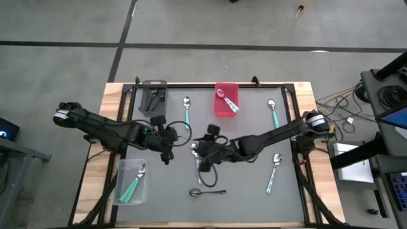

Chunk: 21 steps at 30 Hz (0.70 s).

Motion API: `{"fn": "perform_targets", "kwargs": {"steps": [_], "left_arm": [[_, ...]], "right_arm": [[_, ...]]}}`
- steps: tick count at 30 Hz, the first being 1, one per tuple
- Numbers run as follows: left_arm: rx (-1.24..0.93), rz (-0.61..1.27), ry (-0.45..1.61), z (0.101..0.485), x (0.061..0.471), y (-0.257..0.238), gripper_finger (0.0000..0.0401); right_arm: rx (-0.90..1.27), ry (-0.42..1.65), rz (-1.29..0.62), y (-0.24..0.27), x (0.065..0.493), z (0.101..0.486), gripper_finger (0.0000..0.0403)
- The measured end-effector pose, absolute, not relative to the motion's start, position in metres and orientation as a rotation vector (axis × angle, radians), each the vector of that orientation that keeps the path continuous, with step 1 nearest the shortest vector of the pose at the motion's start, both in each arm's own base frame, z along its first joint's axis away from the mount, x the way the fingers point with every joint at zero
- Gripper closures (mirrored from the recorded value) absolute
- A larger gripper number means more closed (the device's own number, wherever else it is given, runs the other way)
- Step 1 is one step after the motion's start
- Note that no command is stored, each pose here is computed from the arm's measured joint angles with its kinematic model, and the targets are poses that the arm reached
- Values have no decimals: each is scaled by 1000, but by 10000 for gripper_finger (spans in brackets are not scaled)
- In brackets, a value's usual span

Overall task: Sort silverware by color (type)
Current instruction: Put the black spoon into the black bin

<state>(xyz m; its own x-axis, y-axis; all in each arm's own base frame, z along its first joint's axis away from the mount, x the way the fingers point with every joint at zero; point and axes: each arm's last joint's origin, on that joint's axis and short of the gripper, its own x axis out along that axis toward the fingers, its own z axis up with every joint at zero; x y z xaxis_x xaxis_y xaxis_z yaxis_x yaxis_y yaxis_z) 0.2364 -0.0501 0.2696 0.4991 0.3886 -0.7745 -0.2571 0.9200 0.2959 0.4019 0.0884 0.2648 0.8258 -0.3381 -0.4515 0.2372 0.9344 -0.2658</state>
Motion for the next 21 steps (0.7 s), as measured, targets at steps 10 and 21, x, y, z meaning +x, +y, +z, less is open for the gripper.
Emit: {"fn": "perform_targets", "kwargs": {"steps": [10,21], "left_arm": [[151,390,980,269,235,-51,401],[145,379,961,273,232,-52,401]], "right_arm": [[-263,551,-342,82,430,257,248],[-258,615,-387,63,433,246,259]]}}
